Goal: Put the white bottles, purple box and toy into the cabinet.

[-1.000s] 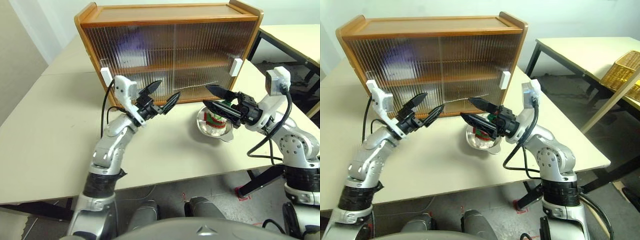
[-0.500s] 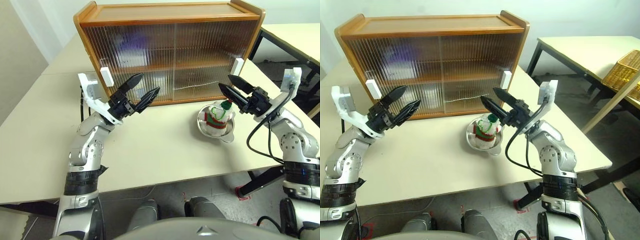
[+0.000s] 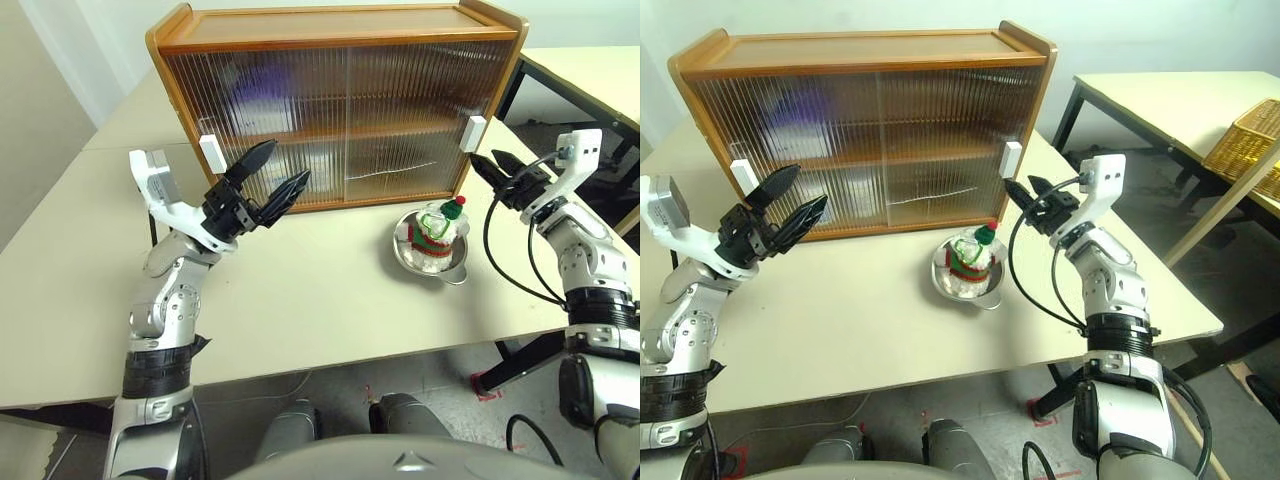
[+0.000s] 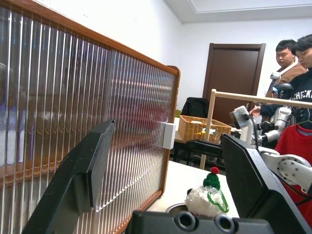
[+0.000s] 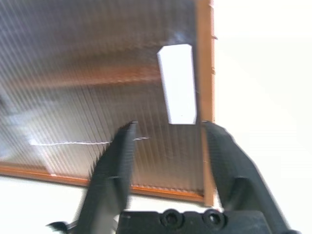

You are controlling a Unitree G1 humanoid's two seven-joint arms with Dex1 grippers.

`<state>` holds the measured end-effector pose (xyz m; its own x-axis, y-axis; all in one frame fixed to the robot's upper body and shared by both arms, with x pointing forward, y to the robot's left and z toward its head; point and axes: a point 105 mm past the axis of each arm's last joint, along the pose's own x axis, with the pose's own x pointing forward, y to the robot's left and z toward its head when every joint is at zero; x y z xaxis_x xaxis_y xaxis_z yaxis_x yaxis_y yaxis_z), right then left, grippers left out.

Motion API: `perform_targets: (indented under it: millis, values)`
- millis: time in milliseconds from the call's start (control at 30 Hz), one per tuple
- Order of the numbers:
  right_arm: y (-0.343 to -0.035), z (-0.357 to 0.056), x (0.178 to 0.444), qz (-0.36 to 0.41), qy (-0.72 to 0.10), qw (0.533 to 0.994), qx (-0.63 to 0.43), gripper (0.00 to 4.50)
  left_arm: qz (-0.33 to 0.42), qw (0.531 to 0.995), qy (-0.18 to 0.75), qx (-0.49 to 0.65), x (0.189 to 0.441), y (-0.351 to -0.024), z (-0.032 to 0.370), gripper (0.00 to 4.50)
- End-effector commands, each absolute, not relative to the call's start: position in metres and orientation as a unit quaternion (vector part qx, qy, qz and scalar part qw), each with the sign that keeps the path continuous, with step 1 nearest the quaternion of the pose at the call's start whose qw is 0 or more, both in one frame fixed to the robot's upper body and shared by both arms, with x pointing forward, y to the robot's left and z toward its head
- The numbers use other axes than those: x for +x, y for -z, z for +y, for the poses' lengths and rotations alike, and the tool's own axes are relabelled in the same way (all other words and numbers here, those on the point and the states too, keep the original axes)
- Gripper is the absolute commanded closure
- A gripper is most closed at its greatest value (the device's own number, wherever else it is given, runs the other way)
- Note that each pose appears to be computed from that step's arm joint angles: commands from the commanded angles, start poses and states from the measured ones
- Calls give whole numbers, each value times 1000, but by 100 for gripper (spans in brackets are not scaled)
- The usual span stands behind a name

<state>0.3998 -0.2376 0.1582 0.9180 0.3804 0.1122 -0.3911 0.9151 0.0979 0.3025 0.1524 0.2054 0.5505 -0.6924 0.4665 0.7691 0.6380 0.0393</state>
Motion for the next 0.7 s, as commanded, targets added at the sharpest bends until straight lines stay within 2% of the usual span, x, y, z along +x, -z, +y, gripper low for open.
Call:
perform_targets:
  millis: [33,133,167,400,700]
  values:
    - [-162,-234,406,-41,-194,979,42,325,-226,878,415,-81,299,-205,153,0]
    - [-165,-235,410,-42,-186,981,23,439,-226,878,413,-82,298,-204,153,0]
    - [-165,-236,411,-41,-181,982,21,446,-226,878,413,-82,298,-204,153,0]
    - [-170,-246,422,-44,-135,990,-27,446,-225,879,412,-83,297,-204,153,0]
    - [-173,-247,427,-51,-117,990,-60,446,-223,879,414,-84,296,-202,152,0]
